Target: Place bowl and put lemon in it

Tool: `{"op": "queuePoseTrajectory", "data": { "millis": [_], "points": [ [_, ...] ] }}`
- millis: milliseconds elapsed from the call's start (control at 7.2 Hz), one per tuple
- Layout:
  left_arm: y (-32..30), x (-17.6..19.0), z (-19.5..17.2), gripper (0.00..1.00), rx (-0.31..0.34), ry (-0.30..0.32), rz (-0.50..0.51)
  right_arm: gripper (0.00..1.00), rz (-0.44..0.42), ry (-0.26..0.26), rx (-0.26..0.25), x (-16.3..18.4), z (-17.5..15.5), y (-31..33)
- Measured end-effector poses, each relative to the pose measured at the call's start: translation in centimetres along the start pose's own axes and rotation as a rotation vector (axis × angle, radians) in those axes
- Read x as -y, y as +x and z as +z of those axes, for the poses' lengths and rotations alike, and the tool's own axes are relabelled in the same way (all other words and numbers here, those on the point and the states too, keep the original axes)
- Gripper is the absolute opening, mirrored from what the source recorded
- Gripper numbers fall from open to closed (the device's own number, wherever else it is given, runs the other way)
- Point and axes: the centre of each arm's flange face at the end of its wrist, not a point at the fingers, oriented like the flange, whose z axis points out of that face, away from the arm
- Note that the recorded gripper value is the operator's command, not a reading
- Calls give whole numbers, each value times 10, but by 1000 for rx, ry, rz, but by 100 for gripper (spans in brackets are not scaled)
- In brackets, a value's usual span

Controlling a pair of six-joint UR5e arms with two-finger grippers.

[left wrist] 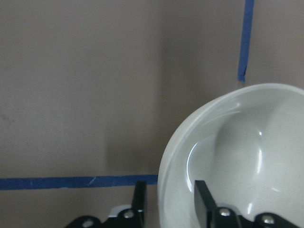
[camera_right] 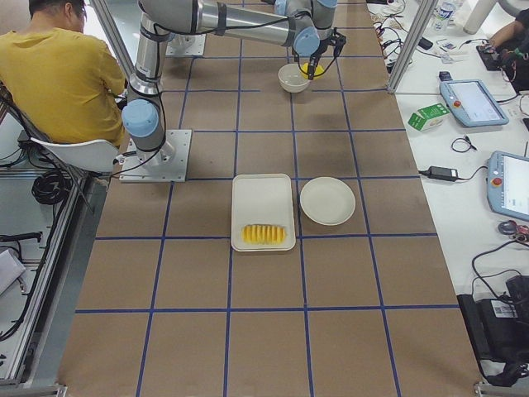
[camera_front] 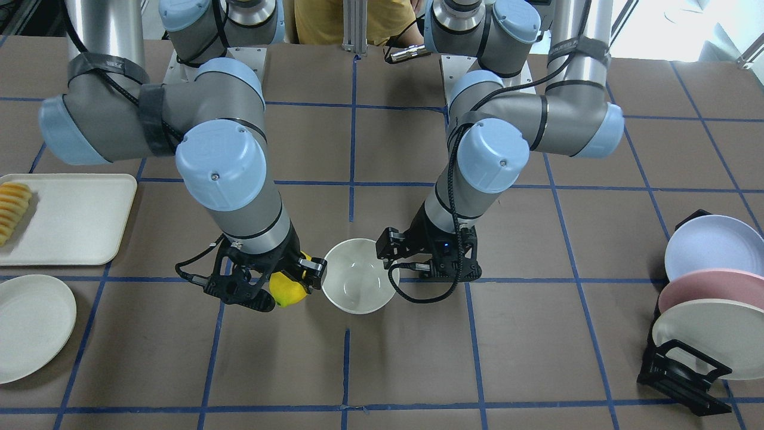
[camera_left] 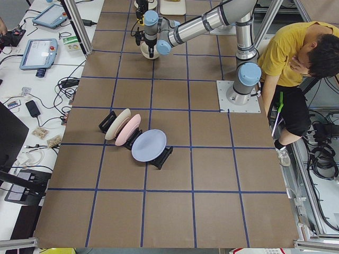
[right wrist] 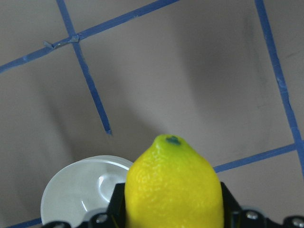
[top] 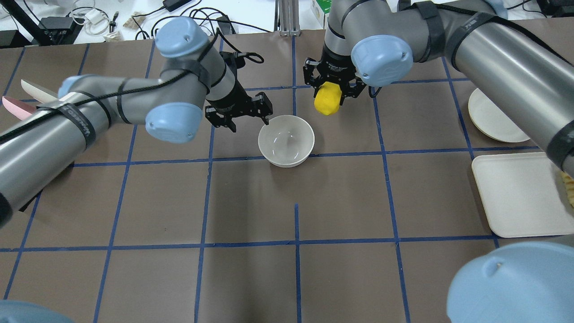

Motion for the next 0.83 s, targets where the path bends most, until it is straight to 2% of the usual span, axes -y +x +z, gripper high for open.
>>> {"op": "queuePoseTrajectory", "data": {
  "millis": [278,417,556,833],
  "points": [
    [-17,4,-91,100,126,-48,48,0,-56,-1,1,-17,24,-30],
    [-25,-4,-125,100,163,-61,70,0,-93,0,-1,-29,41,-49],
    [-35,-12,-148,100,178,-68,89,0,-125,1,-1,-40,59,-66],
    [-44,-25,-170,100,179,-64,97,2,-157,-23,-15,-55,89,-81]
  ]
}}
